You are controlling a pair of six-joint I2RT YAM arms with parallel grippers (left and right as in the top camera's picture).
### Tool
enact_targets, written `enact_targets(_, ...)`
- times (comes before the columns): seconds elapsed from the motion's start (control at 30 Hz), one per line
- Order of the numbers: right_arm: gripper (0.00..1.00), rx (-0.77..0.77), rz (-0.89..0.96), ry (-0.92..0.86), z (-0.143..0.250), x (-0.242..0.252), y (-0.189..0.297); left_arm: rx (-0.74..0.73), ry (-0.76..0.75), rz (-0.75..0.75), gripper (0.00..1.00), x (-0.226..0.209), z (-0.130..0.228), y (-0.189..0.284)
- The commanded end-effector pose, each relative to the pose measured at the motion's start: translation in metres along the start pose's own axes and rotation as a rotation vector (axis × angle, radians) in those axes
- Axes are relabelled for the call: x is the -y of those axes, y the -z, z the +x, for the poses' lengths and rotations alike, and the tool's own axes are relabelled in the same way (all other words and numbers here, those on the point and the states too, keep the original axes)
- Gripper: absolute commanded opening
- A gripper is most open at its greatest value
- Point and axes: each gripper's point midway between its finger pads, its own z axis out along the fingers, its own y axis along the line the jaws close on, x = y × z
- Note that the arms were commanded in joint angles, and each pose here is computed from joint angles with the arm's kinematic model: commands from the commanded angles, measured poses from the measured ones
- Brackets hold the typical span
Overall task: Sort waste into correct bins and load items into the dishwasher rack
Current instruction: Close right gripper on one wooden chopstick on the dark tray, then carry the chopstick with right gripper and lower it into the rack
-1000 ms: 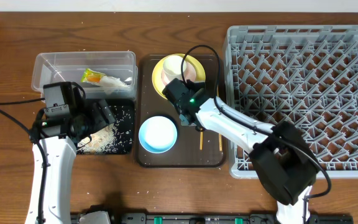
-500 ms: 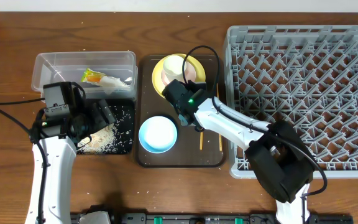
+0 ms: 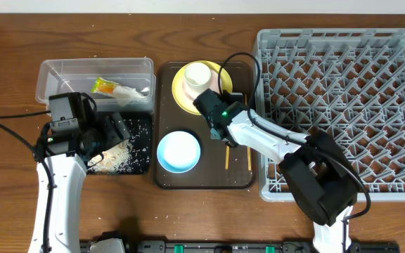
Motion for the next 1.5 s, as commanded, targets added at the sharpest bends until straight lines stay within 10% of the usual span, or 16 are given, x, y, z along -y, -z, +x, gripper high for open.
enact_targets(0.0, 0.29, -0.027, 0.006, -0.016, 0.006, 0.004, -0.007, 0.02, -0.001, -0.001, 0.95, 0.001, -0.007, 0.004)
enact_targets(1.1, 0.01, -0.153, -0.049, -0.002, 0.031, -0.003, -0.002, 0.019, -0.001, -0.001, 0.95, 0.001, -0.007, 0.004)
enact_targets(1.47, 0.01, 0.017, -0.128, 0.068, -0.028, 0.022, 0.073, 0.019, -0.001, -0.001, 0.95, 0.001, -0.007, 0.004)
